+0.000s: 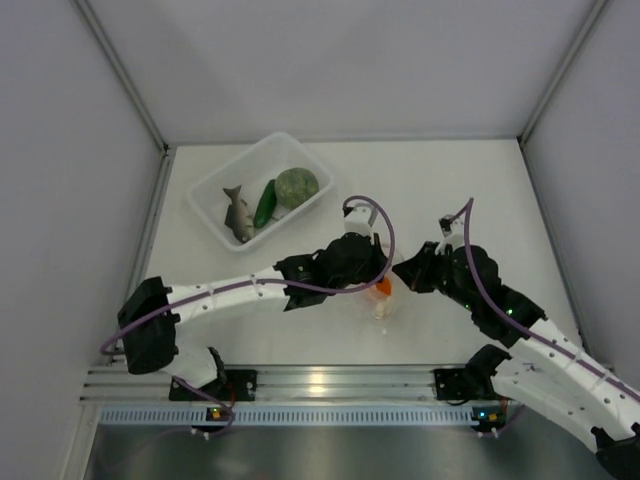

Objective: Open the zip-top bag and remove the fake food

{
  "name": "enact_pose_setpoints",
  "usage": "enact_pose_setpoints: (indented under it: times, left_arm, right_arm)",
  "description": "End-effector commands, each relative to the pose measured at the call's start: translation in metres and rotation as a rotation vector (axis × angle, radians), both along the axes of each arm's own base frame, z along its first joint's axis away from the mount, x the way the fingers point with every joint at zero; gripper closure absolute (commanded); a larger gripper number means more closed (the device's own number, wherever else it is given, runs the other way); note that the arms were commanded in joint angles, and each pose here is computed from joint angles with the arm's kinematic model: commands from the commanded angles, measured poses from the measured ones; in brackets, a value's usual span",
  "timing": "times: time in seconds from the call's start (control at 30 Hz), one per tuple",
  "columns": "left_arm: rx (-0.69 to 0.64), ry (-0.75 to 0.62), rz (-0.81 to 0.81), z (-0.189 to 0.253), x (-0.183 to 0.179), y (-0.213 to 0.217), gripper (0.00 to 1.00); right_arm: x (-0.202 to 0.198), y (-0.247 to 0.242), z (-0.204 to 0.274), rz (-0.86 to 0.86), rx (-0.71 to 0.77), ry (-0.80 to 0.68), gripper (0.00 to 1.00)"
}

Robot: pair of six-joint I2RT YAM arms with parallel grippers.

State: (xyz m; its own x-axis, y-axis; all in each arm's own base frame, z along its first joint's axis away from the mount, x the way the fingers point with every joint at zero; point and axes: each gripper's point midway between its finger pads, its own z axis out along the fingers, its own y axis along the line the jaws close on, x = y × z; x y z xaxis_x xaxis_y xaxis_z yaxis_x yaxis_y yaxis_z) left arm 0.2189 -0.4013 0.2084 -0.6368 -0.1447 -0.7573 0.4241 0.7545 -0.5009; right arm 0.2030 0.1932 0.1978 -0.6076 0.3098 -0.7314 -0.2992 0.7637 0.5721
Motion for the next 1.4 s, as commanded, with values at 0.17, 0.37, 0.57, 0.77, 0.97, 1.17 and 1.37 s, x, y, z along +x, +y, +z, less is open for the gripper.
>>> enact_pose_setpoints:
  times: [0.17,0.37,0.57,0.77,0.97,1.17,1.37]
  left_arm:
    - [0.103,-0.039,0.078,-0.042,0.021,-0.011,0.7]
    - [0.241,0.002,0.083,-0.09,0.023,-0.012,0.58]
    - [0.296,0.05,0.031,-0.113,0.013,-0.015,0.43]
    - [0.262,0.116,-0.043,-0.119,-0.002,-0.028,0.34]
    - [0.229,0.119,-0.016,-0.109,-0.003,-0.026,0.32]
    - [0.281,0.046,0.13,-0.107,0.016,0.006,0.3]
    - [0.342,0.042,0.162,-0.108,0.036,0.035,0.29]
  right_arm:
    - [0.005,0.002,0.02,-0.015,0.074,-0.056,1.0]
    - [0.003,-0.008,0.012,-0.034,0.028,-0.062,1.0]
    - [-0.002,-0.016,-0.008,-0.032,-0.04,-0.051,1.0]
    - [-0.007,-0.028,-0.044,-0.036,-0.136,-0.007,1.0]
    - [-0.008,-0.058,-0.055,-0.141,-0.219,-0.003,1.0]
    - [-0.01,-0.039,-0.038,-0.071,-0.132,-0.031,1.0]
    - [-0.014,0.004,-0.036,0.02,0.113,0.029,1.0]
